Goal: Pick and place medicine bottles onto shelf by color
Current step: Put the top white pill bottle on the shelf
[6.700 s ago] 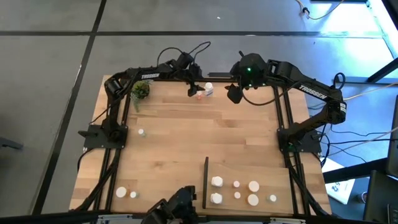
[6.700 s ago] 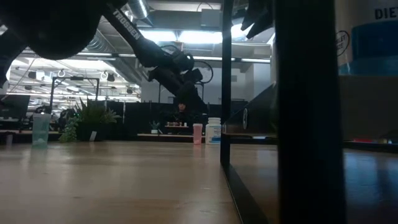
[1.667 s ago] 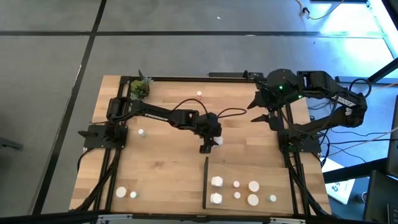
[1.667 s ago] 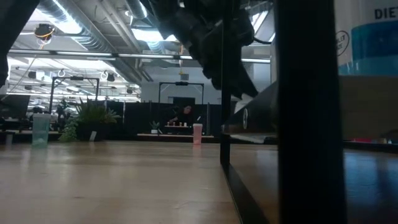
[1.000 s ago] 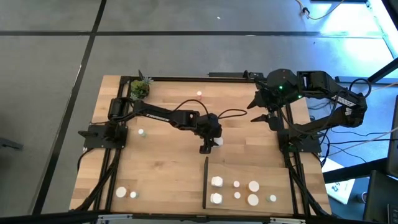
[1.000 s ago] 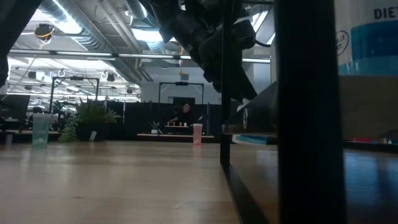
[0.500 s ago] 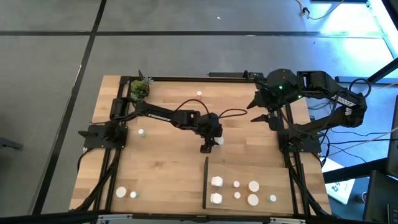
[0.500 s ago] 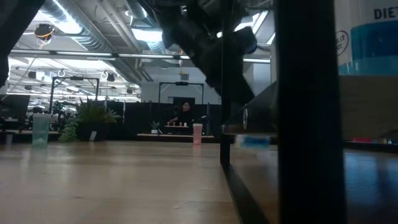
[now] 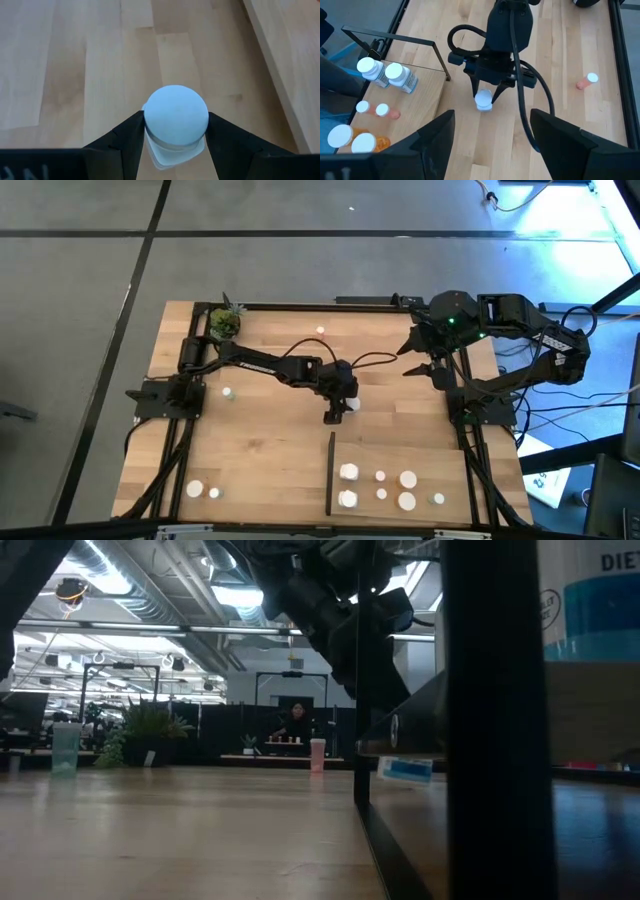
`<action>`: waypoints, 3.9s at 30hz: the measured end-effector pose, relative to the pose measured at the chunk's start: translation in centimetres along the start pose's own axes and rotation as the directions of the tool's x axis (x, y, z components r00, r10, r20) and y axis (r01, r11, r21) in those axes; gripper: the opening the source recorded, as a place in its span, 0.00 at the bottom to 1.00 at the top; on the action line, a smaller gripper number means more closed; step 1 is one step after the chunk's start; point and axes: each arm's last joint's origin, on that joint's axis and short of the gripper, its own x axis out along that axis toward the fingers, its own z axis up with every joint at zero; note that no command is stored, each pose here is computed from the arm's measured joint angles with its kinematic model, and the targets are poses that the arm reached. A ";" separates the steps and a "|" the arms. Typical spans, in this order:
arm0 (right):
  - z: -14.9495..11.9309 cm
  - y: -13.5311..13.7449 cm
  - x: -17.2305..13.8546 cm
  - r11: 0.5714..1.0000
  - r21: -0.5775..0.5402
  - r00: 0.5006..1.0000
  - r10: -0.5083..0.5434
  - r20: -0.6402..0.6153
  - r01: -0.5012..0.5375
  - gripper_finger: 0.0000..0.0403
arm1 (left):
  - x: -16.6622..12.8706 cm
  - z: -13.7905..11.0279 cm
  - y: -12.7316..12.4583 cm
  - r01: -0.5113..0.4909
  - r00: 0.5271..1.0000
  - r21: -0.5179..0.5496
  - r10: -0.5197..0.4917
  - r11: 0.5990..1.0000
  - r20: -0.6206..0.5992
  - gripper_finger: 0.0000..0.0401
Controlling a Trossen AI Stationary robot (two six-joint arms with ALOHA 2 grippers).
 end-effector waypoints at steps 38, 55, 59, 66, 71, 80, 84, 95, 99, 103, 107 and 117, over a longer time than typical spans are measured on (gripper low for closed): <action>0.1 0.0 0.0 1.000 -0.001 1.000 -0.002 0.007 0.002 0.65 | -6.6 2.1 -0.1 -0.168 0.986 -0.028 0.168 0.985 0.013 0.65; 0.2 0.0 0.0 1.000 -0.004 1.000 -0.004 0.019 0.004 0.65 | -13.6 3.8 -1.7 -0.286 0.951 -0.086 0.293 0.954 0.094 0.64; 0.2 -0.1 0.0 1.000 -0.005 1.000 -0.005 0.022 0.005 0.65 | -15.0 3.5 -1.9 -0.285 0.954 -0.104 0.292 0.953 0.062 0.64; 0.3 -0.1 0.0 1.000 -0.007 1.000 -0.006 0.030 0.007 0.65 | -17.2 3.2 -2.4 -0.281 0.956 -0.122 0.289 0.952 0.054 0.65; 0.3 -0.1 0.0 1.000 -0.008 0.999 -0.008 0.034 0.008 0.65 | -19.3 3.5 -3.0 -0.297 0.945 -0.143 0.312 0.944 0.098 0.64; 0.5 -0.1 0.0 1.000 -0.011 0.999 -0.010 0.047 0.010 0.65 | -24.4 1.1 -4.2 -0.316 0.924 -0.202 0.348 0.927 0.155 0.64; 0.5 -0.1 0.0 1.000 -0.012 0.999 -0.011 0.053 0.012 0.65 | -26.2 -0.5 -4.8 -0.319 0.909 -0.253 0.370 0.914 0.193 0.64; 1.1 -0.2 -0.1 0.999 0.032 0.994 -0.022 0.110 0.018 0.65 | -27.2 -2.9 -6.1 -0.343 0.886 -0.304 0.414 0.889 0.211 0.64; 1.2 -0.2 -0.1 0.997 0.080 0.992 -0.025 0.127 0.015 0.65 | -27.2 -3.1 -6.2 -0.347 0.885 -0.300 0.416 0.889 0.207 0.64; 1.3 -0.3 -0.1 0.986 0.164 0.991 -0.026 0.132 0.004 0.65 | -27.2 -3.1 -6.2 -0.357 0.881 -0.300 0.425 0.885 0.206 0.64; 1.5 -0.5 0.6 0.979 0.206 0.994 -0.022 0.108 -0.001 0.65 | -27.2 -3.1 -6.2 -0.357 0.882 -0.299 0.425 0.885 0.206 0.64; 1.4 -1.4 8.8 0.985 0.170 0.991 -0.004 -0.137 0.028 0.65 | -27.2 -3.1 -6.2 -0.358 0.882 -0.298 0.426 0.885 0.204 0.64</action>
